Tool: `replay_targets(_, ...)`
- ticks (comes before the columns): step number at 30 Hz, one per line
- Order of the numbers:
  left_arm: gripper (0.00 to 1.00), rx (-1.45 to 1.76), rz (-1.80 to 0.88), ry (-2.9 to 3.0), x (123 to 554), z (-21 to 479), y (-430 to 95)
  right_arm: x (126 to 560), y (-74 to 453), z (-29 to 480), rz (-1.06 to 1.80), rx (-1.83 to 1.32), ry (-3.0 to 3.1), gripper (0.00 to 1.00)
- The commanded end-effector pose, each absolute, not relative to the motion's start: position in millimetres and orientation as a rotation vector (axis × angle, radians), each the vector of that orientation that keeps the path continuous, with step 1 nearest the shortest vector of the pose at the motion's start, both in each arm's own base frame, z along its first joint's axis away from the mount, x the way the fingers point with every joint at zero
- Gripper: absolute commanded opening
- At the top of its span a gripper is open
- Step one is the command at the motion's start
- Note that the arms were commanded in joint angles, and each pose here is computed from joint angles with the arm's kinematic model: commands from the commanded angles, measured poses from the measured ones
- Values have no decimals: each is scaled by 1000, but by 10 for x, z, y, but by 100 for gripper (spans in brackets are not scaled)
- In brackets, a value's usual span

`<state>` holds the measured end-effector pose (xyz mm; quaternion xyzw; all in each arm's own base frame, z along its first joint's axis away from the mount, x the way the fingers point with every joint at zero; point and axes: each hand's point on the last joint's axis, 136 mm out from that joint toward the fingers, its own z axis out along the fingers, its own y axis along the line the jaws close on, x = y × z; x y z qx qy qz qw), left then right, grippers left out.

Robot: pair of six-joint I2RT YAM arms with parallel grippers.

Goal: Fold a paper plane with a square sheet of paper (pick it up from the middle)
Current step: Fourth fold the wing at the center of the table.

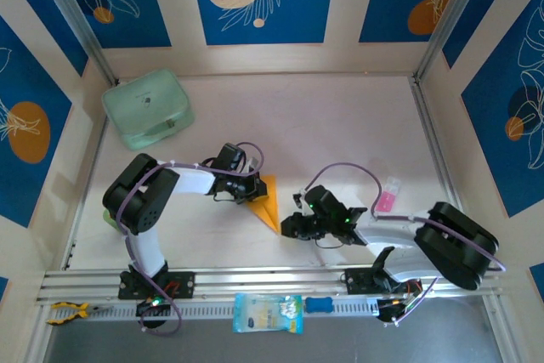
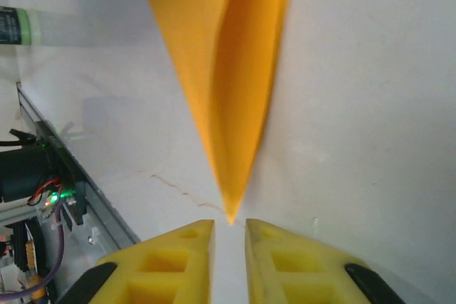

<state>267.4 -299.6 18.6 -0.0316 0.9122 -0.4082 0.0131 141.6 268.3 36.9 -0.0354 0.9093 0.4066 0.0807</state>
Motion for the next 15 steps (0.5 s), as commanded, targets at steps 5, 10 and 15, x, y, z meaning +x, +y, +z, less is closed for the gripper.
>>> replay_targets(5, 2, -142, -1126, 2937, 2576, -112, -2833, 1616, 2850, 804, 1313, -181, 2612, 15)
replay_targets(10, 2, -146, -1131, 2939, 2569, -121, -2835, 1756, 3081, 803, 1322, -206, 2656, 9)
replay_targets(15, 2, -145, -1132, 2941, 2569, -132, -2837, 1863, 3198, 689, 1304, -189, 2696, 7)
